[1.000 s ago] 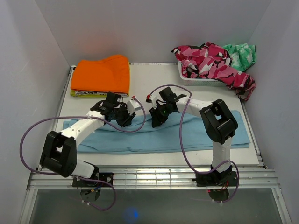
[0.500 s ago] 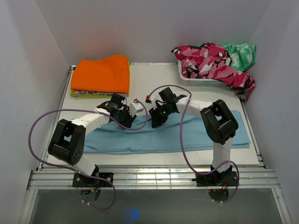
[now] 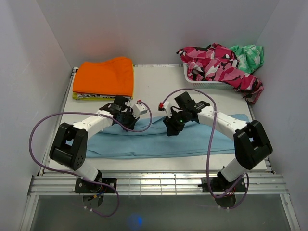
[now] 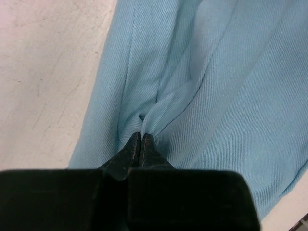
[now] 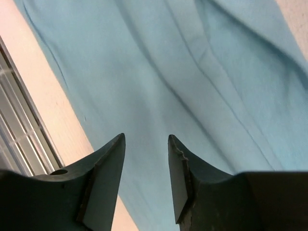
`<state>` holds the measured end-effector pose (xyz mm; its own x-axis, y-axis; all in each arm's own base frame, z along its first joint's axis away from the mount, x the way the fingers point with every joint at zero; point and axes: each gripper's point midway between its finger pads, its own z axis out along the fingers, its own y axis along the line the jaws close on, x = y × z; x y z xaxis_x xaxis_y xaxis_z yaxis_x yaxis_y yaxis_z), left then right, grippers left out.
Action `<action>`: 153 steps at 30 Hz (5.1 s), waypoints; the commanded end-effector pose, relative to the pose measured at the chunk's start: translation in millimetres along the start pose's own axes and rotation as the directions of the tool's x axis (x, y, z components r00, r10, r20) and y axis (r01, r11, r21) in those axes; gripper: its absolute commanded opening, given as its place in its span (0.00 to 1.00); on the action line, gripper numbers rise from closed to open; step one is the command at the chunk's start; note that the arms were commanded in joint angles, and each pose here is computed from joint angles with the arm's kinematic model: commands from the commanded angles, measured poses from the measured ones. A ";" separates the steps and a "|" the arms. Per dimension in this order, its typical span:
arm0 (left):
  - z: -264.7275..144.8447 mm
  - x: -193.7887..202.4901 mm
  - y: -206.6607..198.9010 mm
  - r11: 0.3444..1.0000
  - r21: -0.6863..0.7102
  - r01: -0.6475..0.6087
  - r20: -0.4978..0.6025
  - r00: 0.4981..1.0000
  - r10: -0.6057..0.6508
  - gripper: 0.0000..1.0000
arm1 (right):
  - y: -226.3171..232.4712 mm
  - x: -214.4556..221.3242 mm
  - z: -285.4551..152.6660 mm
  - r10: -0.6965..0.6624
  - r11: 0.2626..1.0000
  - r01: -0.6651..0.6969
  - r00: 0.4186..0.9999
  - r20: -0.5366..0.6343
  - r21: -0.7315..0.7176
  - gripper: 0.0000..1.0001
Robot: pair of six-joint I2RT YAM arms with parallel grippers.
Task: Fold and stack the trousers
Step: Fold the trousers
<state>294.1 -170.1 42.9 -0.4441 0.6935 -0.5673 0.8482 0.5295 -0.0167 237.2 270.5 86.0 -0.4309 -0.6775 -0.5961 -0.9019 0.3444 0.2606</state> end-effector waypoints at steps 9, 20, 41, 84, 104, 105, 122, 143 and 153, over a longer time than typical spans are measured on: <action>-58.7 -96.6 72.0 0.978 -0.204 0.030 0.218 0.976 0.016 0.00 | -24.5 137.8 -6.3 -0.102 0.978 0.166 0.907 -0.408 0.126 0.39; -30.2 -89.2 165.8 0.895 -0.424 0.143 0.223 0.974 -0.050 0.00 | -18.7 174.5 -2.7 -0.086 0.984 0.154 0.857 -0.509 0.093 0.37; -120.3 24.8 44.2 0.924 -0.057 0.379 -0.024 0.925 -0.380 0.82 | -46.9 87.2 -78.6 0.170 0.973 -0.136 0.969 -0.179 0.186 0.89; -165.9 80.3 122.6 0.726 -0.351 0.591 0.229 0.806 -0.546 0.98 | -142.1 190.8 -289.1 0.523 0.506 -0.554 0.806 0.275 0.661 0.91; -163.6 69.5 107.2 0.728 -0.277 0.627 0.271 0.778 -0.566 0.98 | -183.5 328.2 -262.1 0.763 0.339 -0.796 0.544 0.348 0.501 0.89; -164.4 69.4 107.4 0.730 -0.280 0.624 0.271 0.781 -0.563 0.98 | -184.6 330.8 -258.5 0.769 0.337 -0.803 0.536 0.348 0.492 0.88; -158.1 81.1 100.4 0.728 -0.289 0.622 0.243 0.783 -0.573 0.98 | -184.5 337.7 -203.9 0.815 0.331 -0.820 0.498 0.297 0.467 0.68; -150.9 90.6 78.2 0.806 -0.256 0.534 0.192 0.845 -0.499 0.97 | -190.3 284.6 -373.8 0.563 0.363 -0.505 0.788 0.247 0.783 0.08; -127.4 117.9 57.5 0.823 -0.200 0.532 0.090 0.846 -0.525 0.89 | -154.7 165.8 -312.1 0.440 0.626 -0.530 0.846 0.301 0.573 0.08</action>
<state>259.5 10.4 87.4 -0.7891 0.2569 -0.5580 0.3785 0.9188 -0.1123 292.9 -173.4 160.0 -0.8124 -0.2085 -0.5446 -0.2020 0.9767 -0.0726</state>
